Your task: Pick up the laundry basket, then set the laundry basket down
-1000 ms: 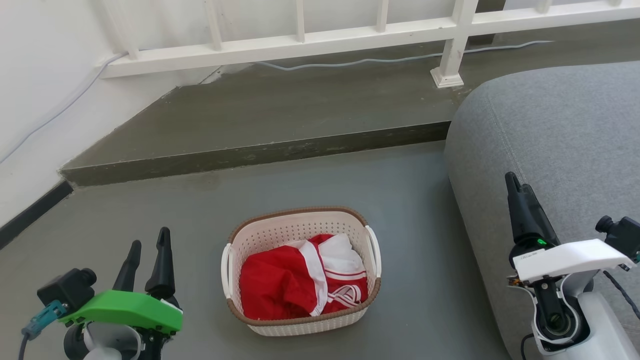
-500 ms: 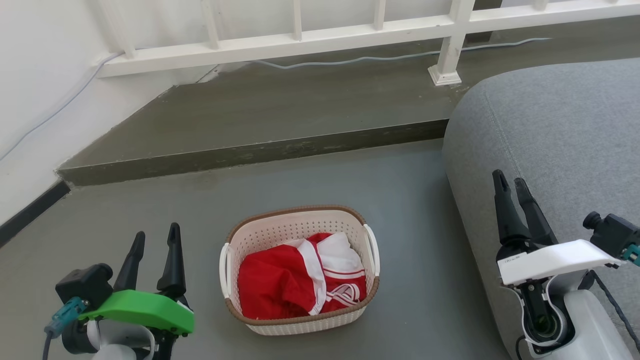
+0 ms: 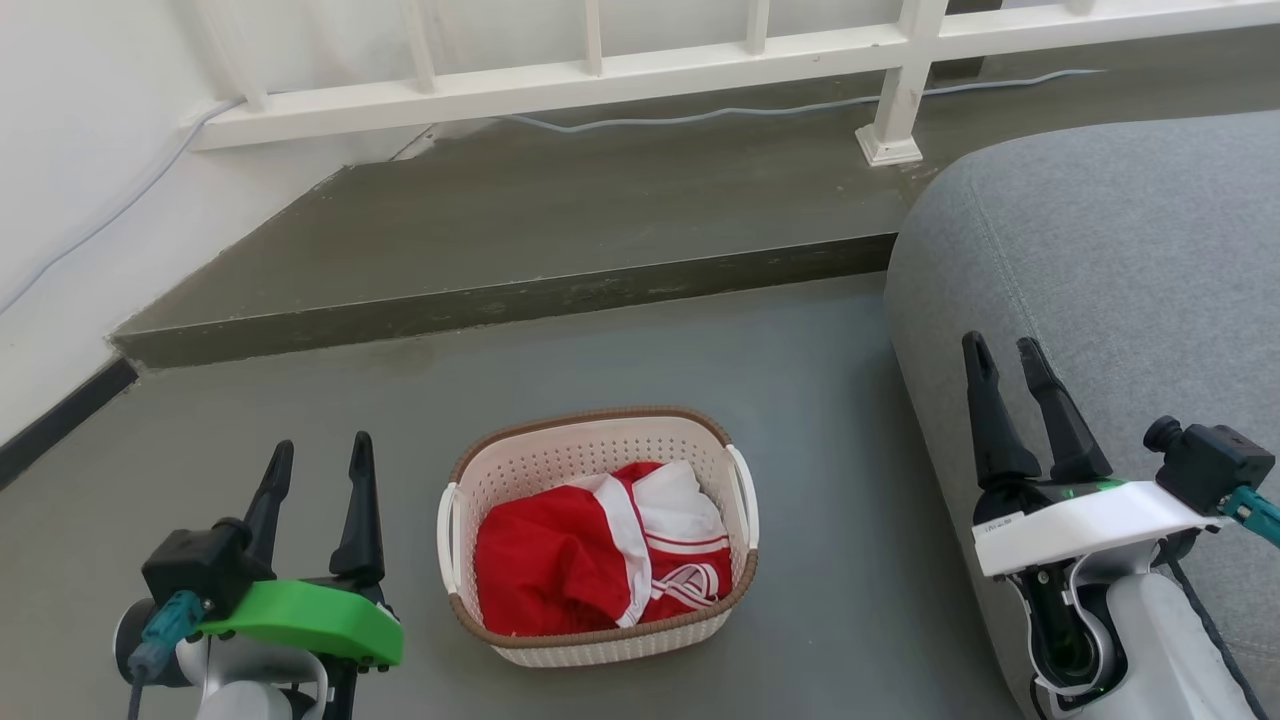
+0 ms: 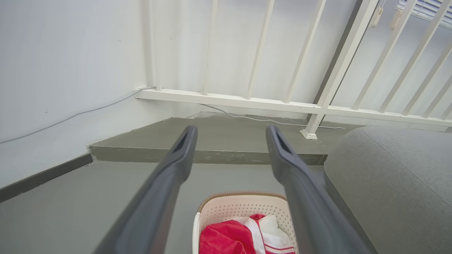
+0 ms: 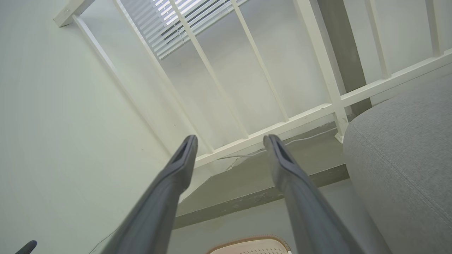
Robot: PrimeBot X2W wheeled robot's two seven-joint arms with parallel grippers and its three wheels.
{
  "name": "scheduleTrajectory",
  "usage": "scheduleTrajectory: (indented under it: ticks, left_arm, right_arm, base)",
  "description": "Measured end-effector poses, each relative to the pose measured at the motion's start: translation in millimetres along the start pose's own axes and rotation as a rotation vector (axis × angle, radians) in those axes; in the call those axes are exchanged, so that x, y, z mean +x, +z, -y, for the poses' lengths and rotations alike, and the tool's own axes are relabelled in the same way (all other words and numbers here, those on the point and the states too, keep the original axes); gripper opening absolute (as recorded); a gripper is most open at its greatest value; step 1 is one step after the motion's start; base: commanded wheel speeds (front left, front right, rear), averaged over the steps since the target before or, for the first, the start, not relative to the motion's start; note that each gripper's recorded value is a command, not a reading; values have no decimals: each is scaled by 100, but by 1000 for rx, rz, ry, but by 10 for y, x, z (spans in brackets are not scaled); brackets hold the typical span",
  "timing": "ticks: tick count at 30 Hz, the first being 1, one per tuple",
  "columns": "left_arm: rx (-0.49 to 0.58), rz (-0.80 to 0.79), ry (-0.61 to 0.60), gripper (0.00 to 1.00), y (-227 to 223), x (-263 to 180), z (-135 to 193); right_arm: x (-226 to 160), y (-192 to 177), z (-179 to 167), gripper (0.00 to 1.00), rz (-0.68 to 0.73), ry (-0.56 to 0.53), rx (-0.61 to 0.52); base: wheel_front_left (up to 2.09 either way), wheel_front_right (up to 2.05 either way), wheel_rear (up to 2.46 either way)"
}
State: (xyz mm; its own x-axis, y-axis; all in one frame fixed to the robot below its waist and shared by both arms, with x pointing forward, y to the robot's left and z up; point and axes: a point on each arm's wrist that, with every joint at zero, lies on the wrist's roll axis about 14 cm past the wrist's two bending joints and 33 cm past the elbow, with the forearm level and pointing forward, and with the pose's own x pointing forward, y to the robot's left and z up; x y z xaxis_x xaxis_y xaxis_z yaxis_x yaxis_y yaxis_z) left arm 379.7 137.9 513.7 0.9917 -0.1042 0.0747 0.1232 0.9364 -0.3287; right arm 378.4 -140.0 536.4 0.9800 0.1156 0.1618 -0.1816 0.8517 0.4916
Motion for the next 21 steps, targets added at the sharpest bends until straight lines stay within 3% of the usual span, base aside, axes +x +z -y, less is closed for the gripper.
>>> scheduleTrajectory:
  ticks: [11, 21]
  left_arm:
    - [126, 48, -44, 100, 84, 46, 97]
    - [127, 54, -42, 100, 98, 61, 96]
  right_arm:
    - [41, 61, -79, 100, 32, 42, -119]
    - [60, 71, -31, 100, 34, 28, -135]
  base:
    - [0, 0, 0]
    - [0, 0, 0]
